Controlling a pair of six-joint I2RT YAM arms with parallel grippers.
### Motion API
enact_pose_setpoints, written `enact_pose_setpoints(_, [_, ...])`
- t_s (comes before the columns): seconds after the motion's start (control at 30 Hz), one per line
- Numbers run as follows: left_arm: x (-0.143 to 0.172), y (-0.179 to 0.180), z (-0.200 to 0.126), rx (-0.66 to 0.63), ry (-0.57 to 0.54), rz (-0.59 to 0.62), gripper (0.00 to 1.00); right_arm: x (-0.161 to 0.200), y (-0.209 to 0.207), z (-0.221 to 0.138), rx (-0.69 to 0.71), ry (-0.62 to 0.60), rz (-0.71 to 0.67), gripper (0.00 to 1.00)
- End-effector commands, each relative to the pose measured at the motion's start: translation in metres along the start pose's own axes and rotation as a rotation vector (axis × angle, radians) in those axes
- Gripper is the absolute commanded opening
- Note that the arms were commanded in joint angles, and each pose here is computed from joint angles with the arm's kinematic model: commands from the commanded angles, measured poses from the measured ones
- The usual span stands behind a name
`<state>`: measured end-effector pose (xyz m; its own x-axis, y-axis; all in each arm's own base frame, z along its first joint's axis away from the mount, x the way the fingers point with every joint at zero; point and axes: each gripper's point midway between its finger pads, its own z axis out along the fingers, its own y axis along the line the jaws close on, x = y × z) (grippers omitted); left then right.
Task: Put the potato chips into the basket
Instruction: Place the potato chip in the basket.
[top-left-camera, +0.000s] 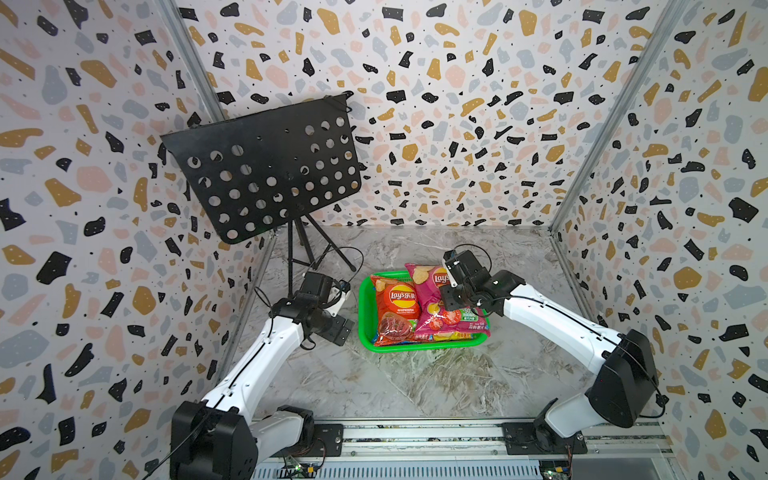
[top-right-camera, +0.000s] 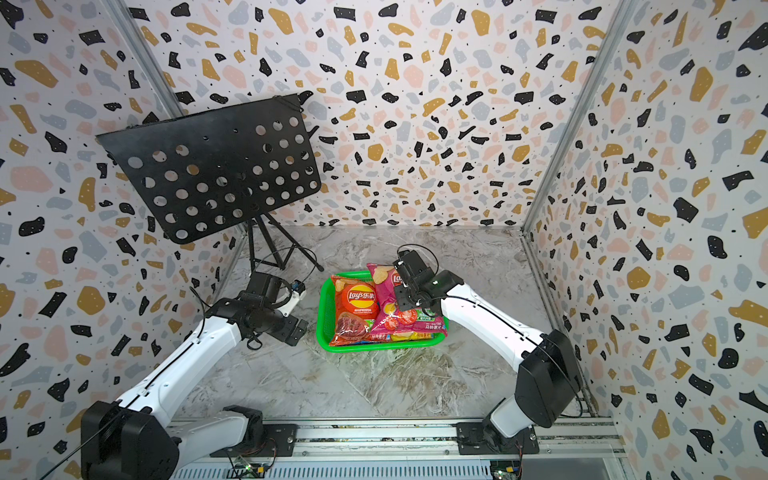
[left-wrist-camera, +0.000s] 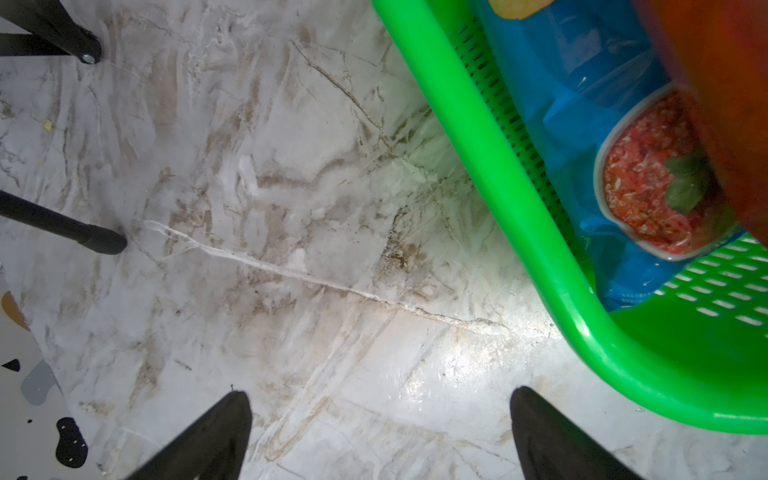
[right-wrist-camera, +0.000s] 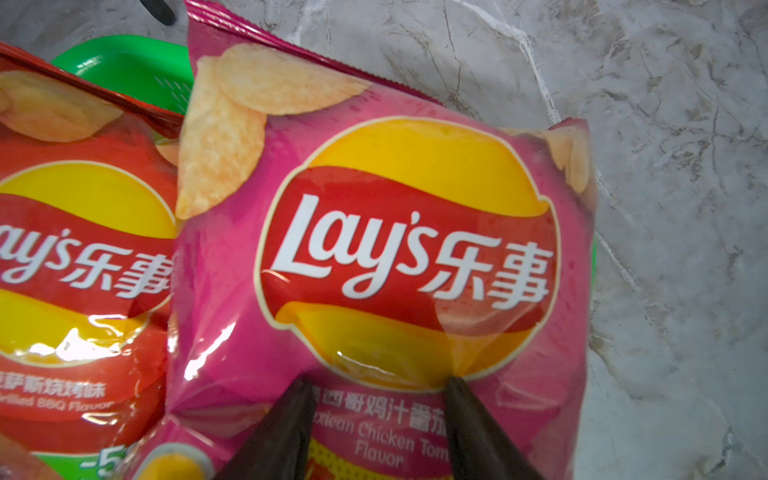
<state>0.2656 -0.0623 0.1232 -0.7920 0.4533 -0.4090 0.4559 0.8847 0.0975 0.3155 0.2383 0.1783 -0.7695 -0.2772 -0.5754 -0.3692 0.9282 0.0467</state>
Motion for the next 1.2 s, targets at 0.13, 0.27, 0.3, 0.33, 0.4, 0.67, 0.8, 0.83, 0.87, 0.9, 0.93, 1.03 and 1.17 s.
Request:
enact_pose_setpoints(0.13, [-0.009,0.003,-0.013,-0.017,-0.061,-0.007,1.0,-0.016,-0.006,-0.057,0.014,-0.051,-0.026,0.59])
enact_pose_setpoints(0.27, [-0.017,0.005,-0.023,-0.025,-0.093,0.01,1.0,-0.033,-0.019,-0.079,0.018,-0.097,-0.002,0.61])
enact_pose_setpoints(0.3, [-0.018,0.006,-0.025,-0.027,-0.1,0.014,1.0,-0.035,-0.027,-0.082,0.023,-0.107,0.019,0.61])
enact_pose_setpoints(0.33, [-0.02,0.007,-0.026,-0.029,-0.11,0.016,1.0,-0.037,-0.037,-0.083,0.037,-0.113,0.041,0.61])
enact_pose_setpoints(0.4, [-0.025,0.015,-0.028,-0.047,-0.137,0.004,1.0,-0.036,-0.057,-0.083,0.071,-0.115,0.082,0.61])
enact_pose_setpoints(0.67, [-0.049,0.056,-0.02,-0.169,-0.36,-0.187,1.0,0.001,-0.166,-0.069,0.294,-0.213,0.318,0.63])
enact_pose_setpoints(0.8, [-0.053,0.07,-0.004,-0.25,-0.436,-0.203,1.0,0.022,-0.178,-0.061,0.345,-0.233,0.335,0.7])
enact_pose_setpoints(0.83, [-0.053,0.075,-0.001,-0.28,-0.453,-0.211,1.0,0.026,-0.178,-0.059,0.345,-0.234,0.335,0.72])
enact_pose_setpoints(0.87, [-0.052,0.08,0.003,-0.304,-0.465,-0.223,1.0,0.029,-0.178,-0.058,0.349,-0.234,0.331,0.74])
enact_pose_setpoints(0.9, [-0.051,0.085,0.006,-0.329,-0.482,-0.233,1.0,0.032,-0.18,-0.057,0.359,-0.237,0.332,0.77])
enact_pose_setpoints(0.93, [-0.05,0.088,0.011,-0.349,-0.495,-0.241,1.0,0.034,-0.182,-0.057,0.37,-0.24,0.328,0.84])
enact_pose_setpoints(1.03, [-0.055,0.094,0.018,-0.378,-0.578,-0.27,1.0,0.039,-0.187,-0.061,0.408,-0.233,0.307,1.0])
enact_pose_setpoints(1.17, [-0.056,0.09,0.037,-0.347,-0.635,-0.289,1.0,0.04,-0.187,-0.065,0.415,-0.232,0.279,1.0])
